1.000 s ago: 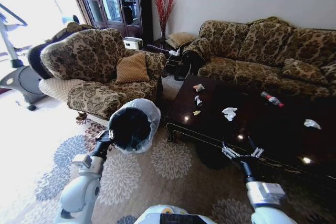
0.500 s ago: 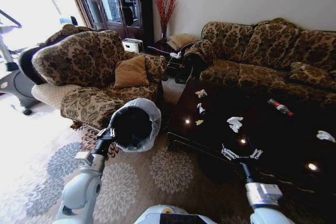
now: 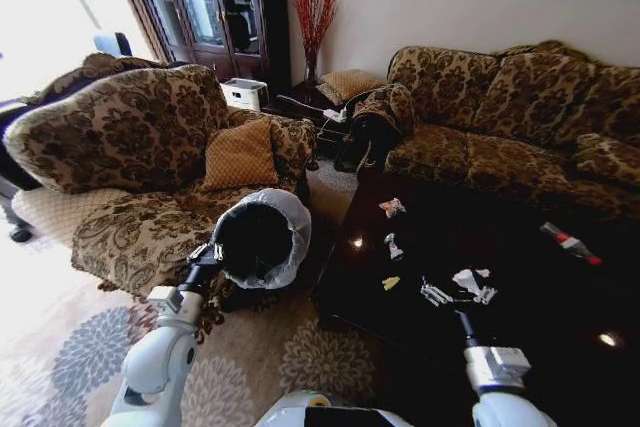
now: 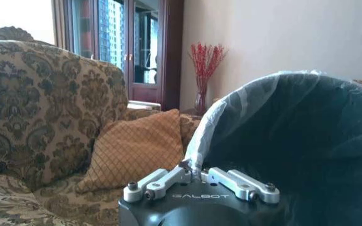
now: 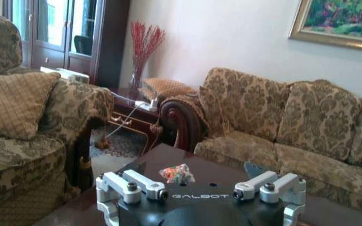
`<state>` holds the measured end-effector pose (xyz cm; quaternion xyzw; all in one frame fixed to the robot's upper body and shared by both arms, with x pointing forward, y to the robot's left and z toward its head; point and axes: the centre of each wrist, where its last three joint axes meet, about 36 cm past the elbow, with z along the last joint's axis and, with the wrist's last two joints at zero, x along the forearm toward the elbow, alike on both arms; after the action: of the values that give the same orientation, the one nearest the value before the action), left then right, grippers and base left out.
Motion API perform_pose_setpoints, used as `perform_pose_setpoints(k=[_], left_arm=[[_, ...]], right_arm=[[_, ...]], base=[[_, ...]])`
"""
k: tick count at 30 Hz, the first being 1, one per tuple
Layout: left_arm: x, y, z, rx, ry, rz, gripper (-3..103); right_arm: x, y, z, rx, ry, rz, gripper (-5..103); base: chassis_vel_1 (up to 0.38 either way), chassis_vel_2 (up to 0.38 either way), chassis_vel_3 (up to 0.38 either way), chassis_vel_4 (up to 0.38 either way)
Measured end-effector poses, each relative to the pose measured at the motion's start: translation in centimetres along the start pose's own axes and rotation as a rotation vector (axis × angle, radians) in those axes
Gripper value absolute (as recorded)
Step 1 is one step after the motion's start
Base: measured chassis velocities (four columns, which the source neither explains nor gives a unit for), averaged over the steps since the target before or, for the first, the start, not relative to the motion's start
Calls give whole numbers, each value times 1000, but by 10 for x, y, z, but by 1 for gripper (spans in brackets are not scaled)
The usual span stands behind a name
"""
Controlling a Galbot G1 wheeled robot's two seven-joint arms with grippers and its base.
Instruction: Move to the front of the table and place the trash on the table into the trash bin.
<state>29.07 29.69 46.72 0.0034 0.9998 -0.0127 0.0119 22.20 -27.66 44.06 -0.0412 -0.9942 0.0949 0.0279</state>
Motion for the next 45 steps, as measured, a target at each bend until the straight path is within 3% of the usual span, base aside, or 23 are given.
perform_pose_setpoints(k=[9,13,16,25,31,44,45], left_arm=[[-2,0,5,7,11,2,2],[-3,0,5,8,9,3,2],[-5,1,6,6,8,4,2],[-14,6,13,0,26,4,2],[-30,12,14,-2,29,1,2],[-64,14,17,-4,29,21,2],[-67,12,17,-2,30,27,2]], right_arm=[[-7,0,44,-46,122,9,100],[-21,6,68,-113,183,24,100],[-46,22,75,-211,227,21,100],[-81,53,98,-226,293,-14,100],[-93,59,108,-282,357,-8,100],[-117,72,128,-281,405,-15,101],[-118,74,128,-281,405,-19,98]], base=[[13,-34,-30,20],[5,-8,-15,11],[0,0,0,0],[0,0,0,0],[0,0,0,0],[0,0,0,0],[0,0,0,0]])
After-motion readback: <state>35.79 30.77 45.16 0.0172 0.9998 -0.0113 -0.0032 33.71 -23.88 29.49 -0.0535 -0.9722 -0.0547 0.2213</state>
